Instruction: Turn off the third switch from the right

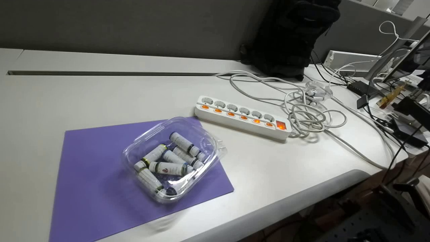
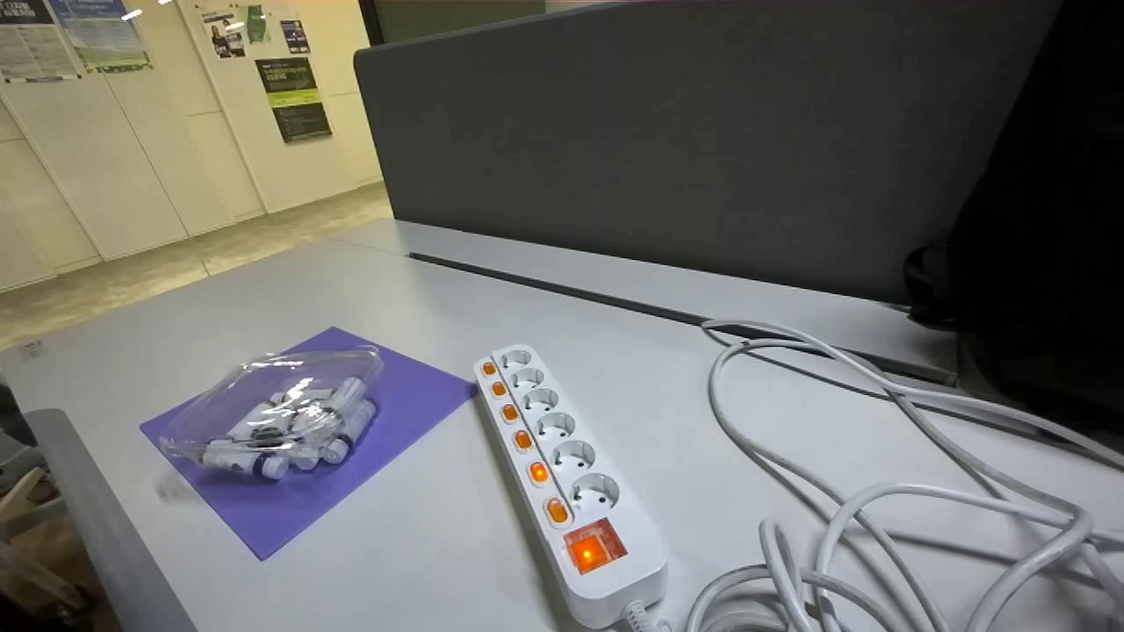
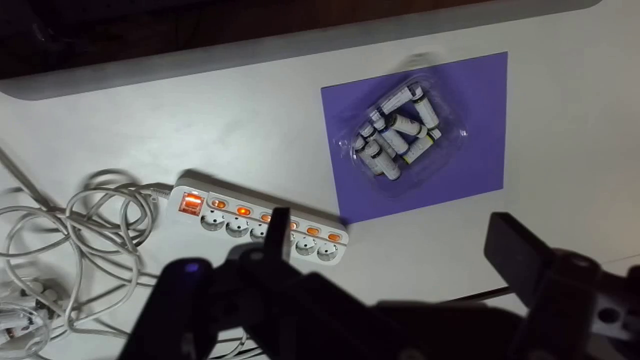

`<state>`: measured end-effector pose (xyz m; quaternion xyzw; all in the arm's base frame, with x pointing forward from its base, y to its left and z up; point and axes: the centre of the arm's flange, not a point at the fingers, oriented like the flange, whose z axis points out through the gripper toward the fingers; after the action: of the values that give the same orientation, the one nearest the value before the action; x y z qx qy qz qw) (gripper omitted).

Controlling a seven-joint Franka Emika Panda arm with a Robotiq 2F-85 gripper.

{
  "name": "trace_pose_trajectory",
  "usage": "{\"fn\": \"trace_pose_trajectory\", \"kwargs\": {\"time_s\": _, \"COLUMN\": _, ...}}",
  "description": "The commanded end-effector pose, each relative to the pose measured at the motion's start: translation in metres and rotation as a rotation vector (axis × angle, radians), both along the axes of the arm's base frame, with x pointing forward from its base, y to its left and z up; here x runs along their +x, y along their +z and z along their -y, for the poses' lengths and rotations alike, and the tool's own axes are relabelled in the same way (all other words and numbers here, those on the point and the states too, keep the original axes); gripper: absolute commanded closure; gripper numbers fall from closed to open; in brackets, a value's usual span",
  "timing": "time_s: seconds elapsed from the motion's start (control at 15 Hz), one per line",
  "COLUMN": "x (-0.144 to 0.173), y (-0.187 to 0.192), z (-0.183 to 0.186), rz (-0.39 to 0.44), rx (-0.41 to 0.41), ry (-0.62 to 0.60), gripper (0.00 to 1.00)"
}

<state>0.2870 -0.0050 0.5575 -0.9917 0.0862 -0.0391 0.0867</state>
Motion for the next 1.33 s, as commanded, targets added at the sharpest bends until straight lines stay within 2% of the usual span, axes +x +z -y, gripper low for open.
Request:
{"fn": "trace_pose_trajectory", "kwargs": {"time_s": 0.0, "x": 0.000, "y": 0.000, "z": 0.000, "rz": 0.000, "rx": 0.000, "ry": 0.000, "gripper": 0.00}}
{"fn": "trace_pose_trajectory", "kwargs": {"time_s": 0.13, "x": 0.000, "y": 0.000, "z": 0.000, "rz": 0.000, "rx": 0.000, "ry": 0.000, "gripper": 0.00}}
{"fn": "trace_pose_trajectory", "kwargs": {"time_s": 0.2, "x": 0.003, "y": -0.006, "z": 0.001, "rz": 0.025, "rx": -0.008, "ry": -0.017, "gripper": 0.00}}
{"fn": "trace_pose_trajectory", "kwargs": {"time_s": 0.47, "x": 0.037, "y": -0.043, "z": 0.021, "rz": 0.064, "rx": -0.046, "ry": -0.116, "gripper": 0.00}}
{"fn": "trace_pose_trajectory", "kwargs": {"time_s": 1.0, "x": 0.095, "y": -0.129, "z": 0.059, "rz": 0.020, "rx": -0.116, "ry": -0.237, "gripper": 0.00}}
{"fn": "trace_pose_trajectory", "kwargs": {"time_s": 1.07, "x": 0.101, "y": -0.139, "z": 0.062, "rz": 0.010, "rx": -0.126, "ry": -0.244, "gripper": 0.25}}
{"fn": "trace_pose_trajectory", "kwargs": {"time_s": 1.13, "x": 0.107, "y": -0.149, "z": 0.065, "rz": 0.001, "rx": -0.131, "ry": -0.250, "gripper": 0.26}}
{"fn": "trace_pose_trajectory", "kwargs": {"time_s": 1.27, "x": 0.118, "y": -0.170, "z": 0.071, "rz": -0.006, "rx": -0.137, "ry": -0.271, "gripper": 0.40}}
